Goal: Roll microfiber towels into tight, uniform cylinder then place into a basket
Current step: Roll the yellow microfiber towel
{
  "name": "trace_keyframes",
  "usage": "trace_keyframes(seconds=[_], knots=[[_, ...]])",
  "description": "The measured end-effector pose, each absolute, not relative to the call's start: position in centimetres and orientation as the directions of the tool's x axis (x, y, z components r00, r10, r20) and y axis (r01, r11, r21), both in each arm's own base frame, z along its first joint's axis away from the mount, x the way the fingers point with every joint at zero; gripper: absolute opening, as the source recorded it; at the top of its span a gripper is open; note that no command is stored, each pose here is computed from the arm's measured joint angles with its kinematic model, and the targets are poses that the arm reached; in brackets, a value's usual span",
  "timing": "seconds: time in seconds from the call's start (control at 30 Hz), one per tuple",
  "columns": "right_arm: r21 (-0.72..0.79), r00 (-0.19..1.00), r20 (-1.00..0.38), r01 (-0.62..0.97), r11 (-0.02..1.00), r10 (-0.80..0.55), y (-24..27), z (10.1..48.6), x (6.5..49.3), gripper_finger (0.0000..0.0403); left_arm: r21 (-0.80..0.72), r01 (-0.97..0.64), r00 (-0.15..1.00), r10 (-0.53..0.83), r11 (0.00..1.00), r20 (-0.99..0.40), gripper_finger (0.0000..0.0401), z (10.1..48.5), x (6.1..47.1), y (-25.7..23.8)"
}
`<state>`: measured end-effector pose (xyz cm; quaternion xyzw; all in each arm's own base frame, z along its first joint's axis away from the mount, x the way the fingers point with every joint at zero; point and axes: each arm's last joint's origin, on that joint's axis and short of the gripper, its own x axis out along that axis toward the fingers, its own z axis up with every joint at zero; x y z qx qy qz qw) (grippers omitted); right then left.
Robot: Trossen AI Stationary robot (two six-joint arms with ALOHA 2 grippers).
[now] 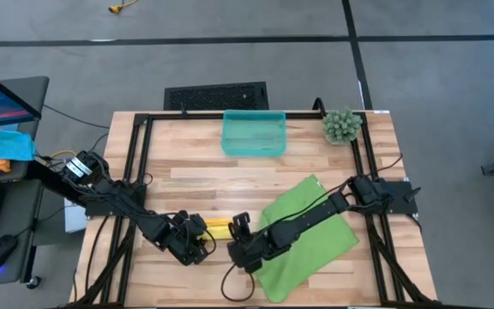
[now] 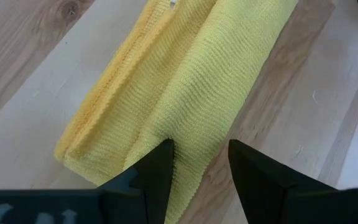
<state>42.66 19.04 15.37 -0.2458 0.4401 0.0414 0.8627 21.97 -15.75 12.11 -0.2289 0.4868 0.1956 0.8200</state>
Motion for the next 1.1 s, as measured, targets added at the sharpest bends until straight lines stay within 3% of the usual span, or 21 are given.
trace_keyframes(seconds=[0.4, 0.6, 1.1], knots=[[-0.414, 0.648, -0.751, -0.316, 0.854, -0.125, 18.4, 13.7, 42.7, 0.0173, -0.179, -0.535, 0.449, 0.098, 0.826, -0.888, 0.0152, 12.1, 22.0, -15.7], [-0.459, 0.647, -0.736, -0.259, 0.850, -0.200, 17.7, 12.7, 42.3, 0.0173, -0.169, -0.517, 0.450, 0.098, 0.839, -0.888, 0.0152, 12.1, 22.0, -15.7], [-0.362, 0.627, -0.760, -0.190, 0.913, -0.171, 15.4, 11.6, 42.6, 0.0172, -0.148, -0.483, 0.451, 0.101, 0.863, -0.887, 0.0152, 12.4, 22.2, -15.9]])
